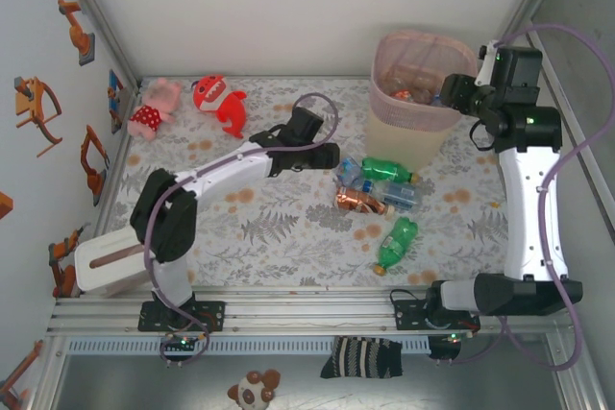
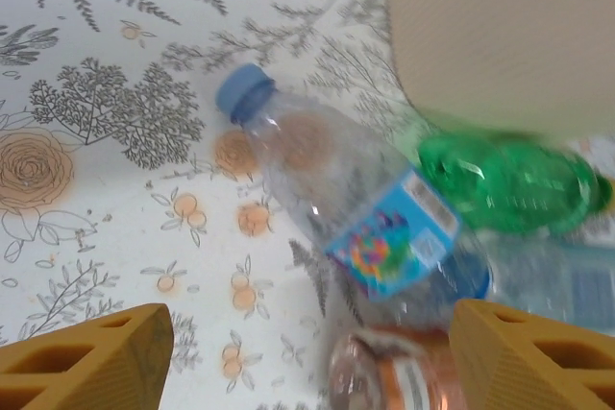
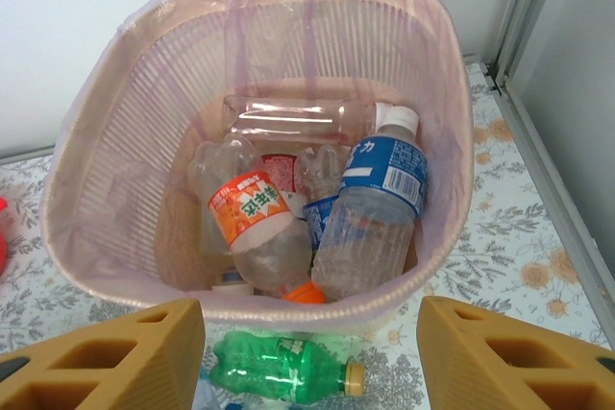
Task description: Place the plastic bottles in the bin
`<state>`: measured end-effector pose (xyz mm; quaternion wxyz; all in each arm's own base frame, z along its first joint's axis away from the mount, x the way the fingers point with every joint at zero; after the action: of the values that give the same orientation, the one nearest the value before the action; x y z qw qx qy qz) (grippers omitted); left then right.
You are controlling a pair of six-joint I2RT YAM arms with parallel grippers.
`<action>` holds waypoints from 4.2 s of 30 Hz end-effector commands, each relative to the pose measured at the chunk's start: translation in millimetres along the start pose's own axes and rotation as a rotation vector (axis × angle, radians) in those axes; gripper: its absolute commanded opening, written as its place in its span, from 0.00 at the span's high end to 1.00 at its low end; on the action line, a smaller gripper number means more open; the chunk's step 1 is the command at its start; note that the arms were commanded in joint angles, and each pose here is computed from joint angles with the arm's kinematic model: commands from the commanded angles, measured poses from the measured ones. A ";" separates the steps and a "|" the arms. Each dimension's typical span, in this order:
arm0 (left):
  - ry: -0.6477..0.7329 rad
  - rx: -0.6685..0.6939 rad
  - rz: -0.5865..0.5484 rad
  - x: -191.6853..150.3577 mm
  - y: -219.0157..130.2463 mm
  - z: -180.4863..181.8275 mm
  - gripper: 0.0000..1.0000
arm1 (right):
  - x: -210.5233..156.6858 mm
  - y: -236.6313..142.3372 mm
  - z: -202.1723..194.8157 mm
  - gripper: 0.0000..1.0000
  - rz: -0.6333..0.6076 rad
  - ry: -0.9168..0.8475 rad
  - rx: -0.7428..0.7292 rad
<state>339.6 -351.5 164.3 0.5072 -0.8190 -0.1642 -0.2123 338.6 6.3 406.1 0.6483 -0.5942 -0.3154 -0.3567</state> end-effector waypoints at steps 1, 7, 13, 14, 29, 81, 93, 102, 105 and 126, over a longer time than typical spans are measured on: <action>-0.184 0.029 -0.050 16.3 8.6 -0.9 0.20 | -2.1 -7.8 -2.3 0.41 -0.021 0.006 -0.013; -0.289 -0.029 -0.011 19.8 45.7 -16.4 0.14 | -11.6 -10.8 -4.0 0.41 -0.009 -0.006 -0.021; -0.356 0.028 0.051 13.2 78.0 -15.2 0.12 | -13.7 -14.3 -3.4 0.41 -0.013 -0.008 -0.016; -0.370 0.043 0.068 10.3 82.6 -13.1 0.12 | -13.1 -15.8 -3.5 0.41 -0.017 -0.008 -0.017; -0.471 0.364 0.160 -33.0 90.3 58.6 0.17 | -20.2 -4.9 -0.6 0.41 0.004 0.017 0.009; -0.139 0.149 0.065 -43.5 -16.2 41.0 0.31 | -21.2 -15.3 16.7 0.42 -0.025 0.041 0.130; 0.142 -0.450 -0.178 -7.8 -101.4 -32.2 0.34 | -3.5 -46.6 70.1 0.42 -0.193 0.074 0.514; 0.376 -1.067 -0.135 -18.0 -183.2 -101.4 0.39 | 2.2 -88.7 129.9 0.41 -0.325 -0.063 0.891; 0.444 -1.242 -0.087 -23.2 -213.7 -122.6 0.43 | 2.6 -110.8 150.5 0.40 -0.379 -0.135 1.014; 0.650 -1.412 -0.129 -43.2 -284.1 -140.6 0.41 | -8.3 -174.2 206.0 0.44 -0.448 -0.349 1.368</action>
<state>152.2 -365.1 392.8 -0.0978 -0.8589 0.1144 -0.4896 201.7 202.7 500.9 0.7419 -0.0494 -0.6582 -0.1176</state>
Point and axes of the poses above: each hand's point on the last joint's axis, 136 mm out from that joint toward the fingers, its own y axis out along the fingers, its own z axis along the line the jaws close on, x = y × z, the point moved 3 cm from there along -y, back along the fingers, and after that the axes turned 6 degrees about -y, right-handed, at the moved point
